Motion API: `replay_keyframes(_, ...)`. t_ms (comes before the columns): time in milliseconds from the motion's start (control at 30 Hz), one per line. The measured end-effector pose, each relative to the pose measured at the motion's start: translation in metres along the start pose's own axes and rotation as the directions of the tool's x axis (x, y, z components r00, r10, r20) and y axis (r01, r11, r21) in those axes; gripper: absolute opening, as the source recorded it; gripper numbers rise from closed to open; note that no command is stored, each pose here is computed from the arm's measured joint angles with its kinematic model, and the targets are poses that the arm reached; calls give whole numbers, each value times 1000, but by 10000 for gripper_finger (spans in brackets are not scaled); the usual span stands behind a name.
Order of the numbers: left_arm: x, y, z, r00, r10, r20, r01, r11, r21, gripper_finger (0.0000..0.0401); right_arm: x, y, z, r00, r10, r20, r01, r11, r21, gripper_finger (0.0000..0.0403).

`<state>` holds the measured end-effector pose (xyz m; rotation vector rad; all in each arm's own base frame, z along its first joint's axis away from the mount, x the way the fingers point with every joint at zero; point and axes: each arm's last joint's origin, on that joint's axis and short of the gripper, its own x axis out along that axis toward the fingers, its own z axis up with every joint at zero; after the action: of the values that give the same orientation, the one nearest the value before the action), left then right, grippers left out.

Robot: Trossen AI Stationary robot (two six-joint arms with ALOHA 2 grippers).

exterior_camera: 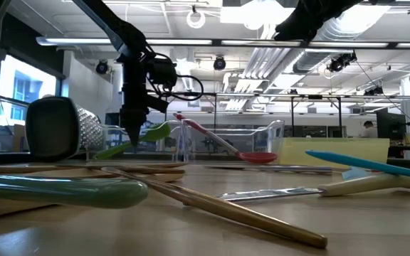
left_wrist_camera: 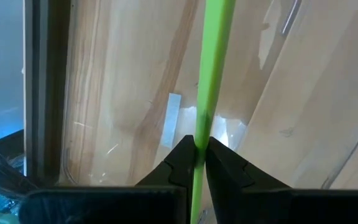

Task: Pick & Place Kitchen Items
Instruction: Put the green spatula into the left transparent bin, then put the top brown serving spork into the right transparent bin

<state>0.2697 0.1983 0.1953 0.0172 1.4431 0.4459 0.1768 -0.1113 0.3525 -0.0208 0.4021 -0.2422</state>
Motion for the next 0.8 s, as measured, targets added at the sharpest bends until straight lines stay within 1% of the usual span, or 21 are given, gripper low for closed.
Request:
replay_keyframes(233, 0, 0, 0, 1000, 1, 0, -1, 1000, -4, 28, 0, 0, 0, 1000, 4, -1, -4, 1000, -3, 229)
replay_keyframes(333, 0, 0, 1, 1000, 9, 4, -9, 999, -37, 32, 0, 0, 0, 1000, 4, -2, -4, 1000, -2, 229)
replay_keyframes(467, 0, 1, 2, 999, 31, 9, -30, 996, -83, 51, 0, 0, 0, 1000, 4, -2, -4, 1000, -3, 229)
replay_keyframes(633, 0, 1, 1, 999, 36, 7, -35, 996, -86, 77, 0, 0, 0, 1000, 3, -2, -3, 1000, -3, 229)
replay_keyframes(800, 0, 2, 2, 998, 61, 1, -61, 994, -92, 88, 0, 0, 0, 1000, 0, -2, 0, 1000, -3, 229)
